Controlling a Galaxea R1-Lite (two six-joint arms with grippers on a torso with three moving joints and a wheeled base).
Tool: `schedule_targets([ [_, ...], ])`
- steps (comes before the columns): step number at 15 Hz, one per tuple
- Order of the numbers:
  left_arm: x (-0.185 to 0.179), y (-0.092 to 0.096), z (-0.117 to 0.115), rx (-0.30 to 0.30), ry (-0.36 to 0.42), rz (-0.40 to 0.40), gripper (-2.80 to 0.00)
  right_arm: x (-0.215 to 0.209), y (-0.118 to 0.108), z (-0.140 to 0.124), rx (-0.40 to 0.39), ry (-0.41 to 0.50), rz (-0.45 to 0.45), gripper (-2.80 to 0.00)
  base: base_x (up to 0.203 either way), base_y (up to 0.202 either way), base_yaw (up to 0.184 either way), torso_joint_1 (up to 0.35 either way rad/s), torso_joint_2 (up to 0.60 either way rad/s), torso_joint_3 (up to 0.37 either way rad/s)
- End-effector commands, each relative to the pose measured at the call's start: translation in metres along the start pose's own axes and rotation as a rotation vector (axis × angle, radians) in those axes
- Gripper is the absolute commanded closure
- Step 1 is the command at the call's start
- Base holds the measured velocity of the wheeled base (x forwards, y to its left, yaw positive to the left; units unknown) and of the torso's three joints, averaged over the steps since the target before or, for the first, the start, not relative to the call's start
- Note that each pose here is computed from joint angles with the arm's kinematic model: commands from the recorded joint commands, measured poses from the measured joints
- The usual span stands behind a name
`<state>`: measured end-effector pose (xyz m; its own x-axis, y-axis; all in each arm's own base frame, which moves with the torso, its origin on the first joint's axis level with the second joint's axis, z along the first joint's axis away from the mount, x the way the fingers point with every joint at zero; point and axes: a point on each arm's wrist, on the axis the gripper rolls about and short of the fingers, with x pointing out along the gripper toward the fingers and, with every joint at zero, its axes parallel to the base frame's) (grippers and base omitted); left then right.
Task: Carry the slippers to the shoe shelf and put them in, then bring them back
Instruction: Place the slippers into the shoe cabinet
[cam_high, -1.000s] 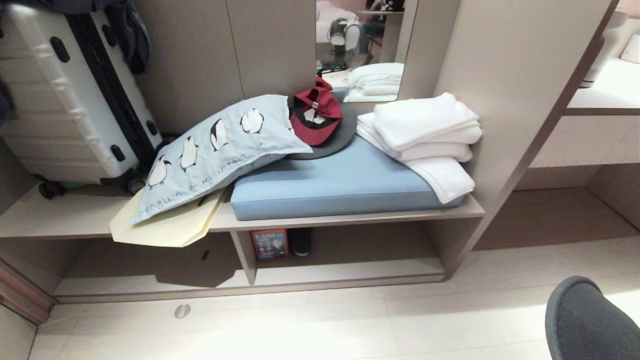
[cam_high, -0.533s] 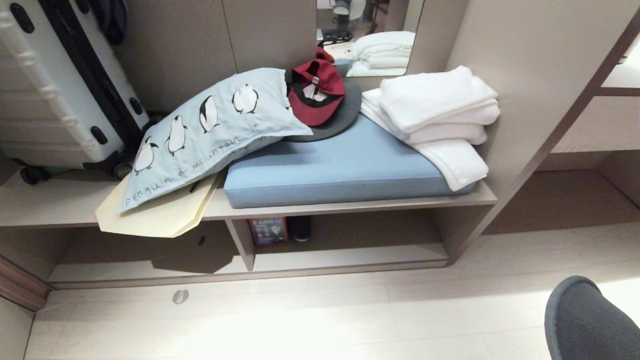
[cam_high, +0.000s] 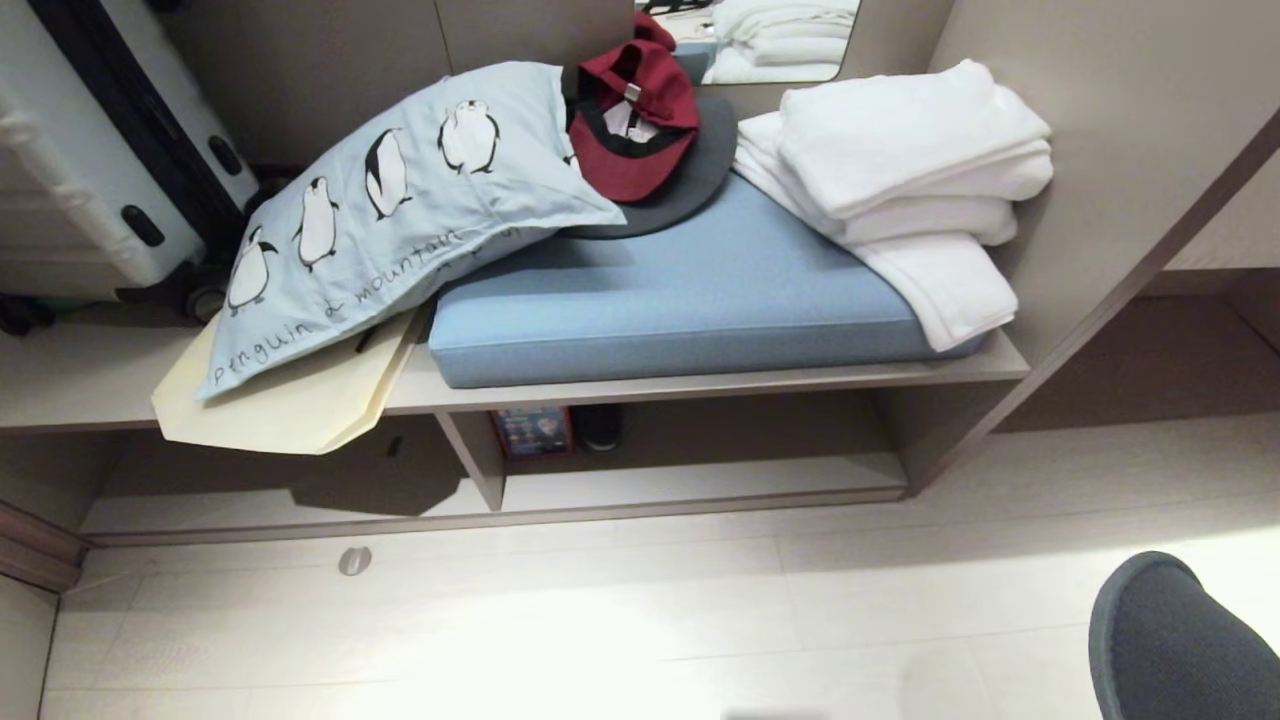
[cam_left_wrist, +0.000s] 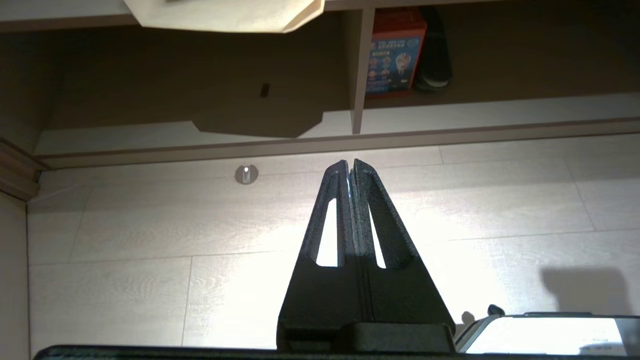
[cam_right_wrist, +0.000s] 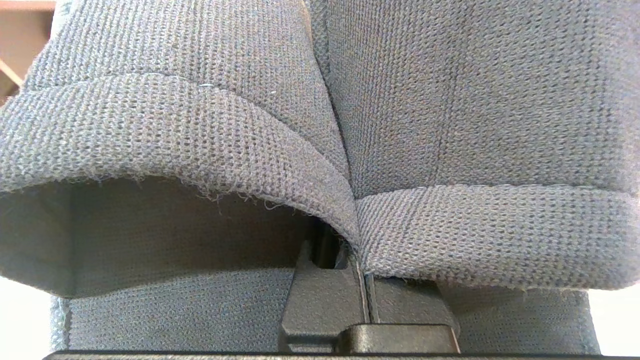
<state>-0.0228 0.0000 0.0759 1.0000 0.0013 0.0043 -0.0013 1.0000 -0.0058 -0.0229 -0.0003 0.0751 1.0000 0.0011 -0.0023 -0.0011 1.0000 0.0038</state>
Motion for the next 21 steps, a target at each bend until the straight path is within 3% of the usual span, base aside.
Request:
schedule_targets([
  [1,0.0001,0.0,0.0001,0.0,0.001,0.0,0.0,0.0002,0.0,-0.0004,-0.001,0.002,0.0,0.0,0.0,0.0,0.0,-0.001,0.0,-0.201],
  [21,0.0001,0.0,0.0001,0.0,0.001,0.0,0.0,0.0002,0.0,-0.0004,-0.001,0.002,0.0,0.0,0.0,0.0,0.0,0.002,0.0,-0.197],
])
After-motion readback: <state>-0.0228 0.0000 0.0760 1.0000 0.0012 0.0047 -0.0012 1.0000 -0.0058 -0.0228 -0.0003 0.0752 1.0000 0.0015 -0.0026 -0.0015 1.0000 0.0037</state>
